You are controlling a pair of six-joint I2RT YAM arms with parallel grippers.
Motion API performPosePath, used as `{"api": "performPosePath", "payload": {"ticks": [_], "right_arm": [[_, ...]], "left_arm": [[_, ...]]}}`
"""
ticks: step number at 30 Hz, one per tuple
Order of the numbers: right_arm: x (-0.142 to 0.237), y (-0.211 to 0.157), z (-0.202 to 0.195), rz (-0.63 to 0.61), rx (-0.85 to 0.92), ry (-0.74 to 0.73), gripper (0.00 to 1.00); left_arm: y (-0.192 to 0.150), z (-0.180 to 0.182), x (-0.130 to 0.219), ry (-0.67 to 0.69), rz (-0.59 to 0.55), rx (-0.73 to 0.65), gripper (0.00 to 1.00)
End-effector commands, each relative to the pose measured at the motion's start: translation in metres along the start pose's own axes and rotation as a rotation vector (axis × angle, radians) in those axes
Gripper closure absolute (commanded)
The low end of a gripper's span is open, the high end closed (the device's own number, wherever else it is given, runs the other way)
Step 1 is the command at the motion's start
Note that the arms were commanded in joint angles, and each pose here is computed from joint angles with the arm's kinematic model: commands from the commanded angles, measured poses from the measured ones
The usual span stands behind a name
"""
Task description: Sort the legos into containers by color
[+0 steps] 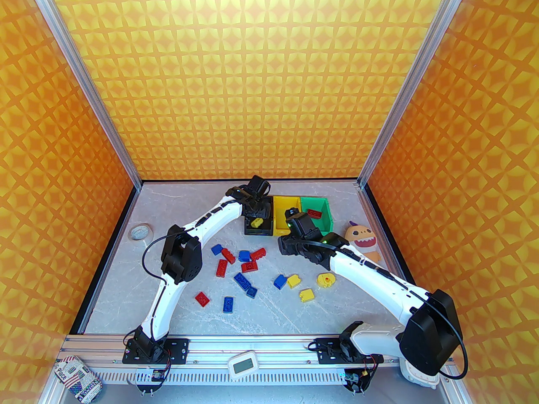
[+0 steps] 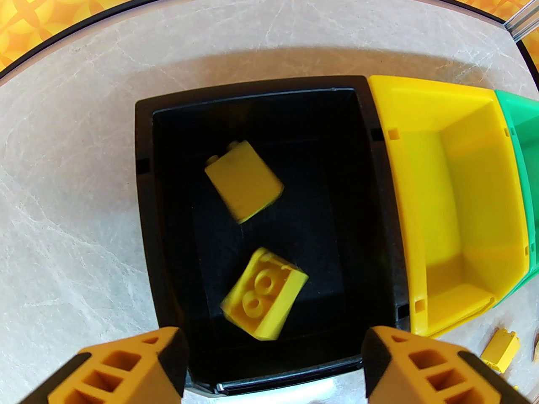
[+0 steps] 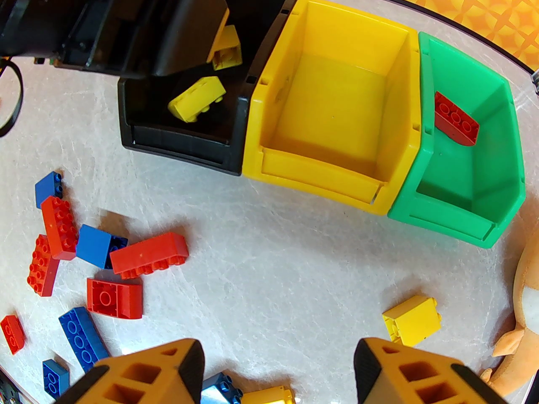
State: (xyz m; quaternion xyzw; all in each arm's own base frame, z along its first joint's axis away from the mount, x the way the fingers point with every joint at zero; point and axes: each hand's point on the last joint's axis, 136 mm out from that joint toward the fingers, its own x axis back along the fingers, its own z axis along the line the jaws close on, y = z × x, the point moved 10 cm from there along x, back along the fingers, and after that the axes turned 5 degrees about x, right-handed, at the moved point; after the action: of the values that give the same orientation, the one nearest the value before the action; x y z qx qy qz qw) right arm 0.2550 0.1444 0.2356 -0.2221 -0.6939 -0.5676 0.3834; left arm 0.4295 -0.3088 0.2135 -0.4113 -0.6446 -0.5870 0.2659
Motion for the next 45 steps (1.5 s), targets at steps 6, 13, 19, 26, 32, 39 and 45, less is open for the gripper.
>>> {"api": "performPosePath", "payload": {"ticks": [6, 13, 19, 26, 32, 39, 45], "right_arm": [[0.002, -0.004, -0.002, 0.014, -0.012, -0.013, 0.36], [-0.004, -0.018, 0.006, 0.077, 0.046, 0.100, 0.36], [-0.007, -0.044, 0.020, 0.176, 0.093, 0.210, 0.35], [-0.018, -0.061, 0.039, 0.299, 0.149, 0.229, 0.33], [-0.031, -0.076, 0.057, 0.400, 0.208, 0.267, 0.29], [-0.047, -0.085, 0.068, 0.462, 0.275, 0.212, 0.27], [-0.051, -0.086, 0.069, 0.464, 0.289, 0.193, 0.28]], "left_arm": [[0.011, 0.001, 0.056, -0.036, -0.089, -0.003, 0.27], [0.000, 0.013, 0.087, -0.044, -0.106, -0.008, 0.27], [-0.030, 0.035, 0.115, -0.038, -0.095, -0.028, 0.25], [-0.055, 0.081, 0.145, -0.009, -0.114, 0.055, 0.23], [-0.058, 0.094, 0.160, -0.004, -0.131, 0.069, 0.22], [-0.061, 0.096, 0.165, -0.004, -0.130, 0.071, 0.22], [-0.062, 0.097, 0.173, -0.012, -0.146, 0.074, 0.22]]}}
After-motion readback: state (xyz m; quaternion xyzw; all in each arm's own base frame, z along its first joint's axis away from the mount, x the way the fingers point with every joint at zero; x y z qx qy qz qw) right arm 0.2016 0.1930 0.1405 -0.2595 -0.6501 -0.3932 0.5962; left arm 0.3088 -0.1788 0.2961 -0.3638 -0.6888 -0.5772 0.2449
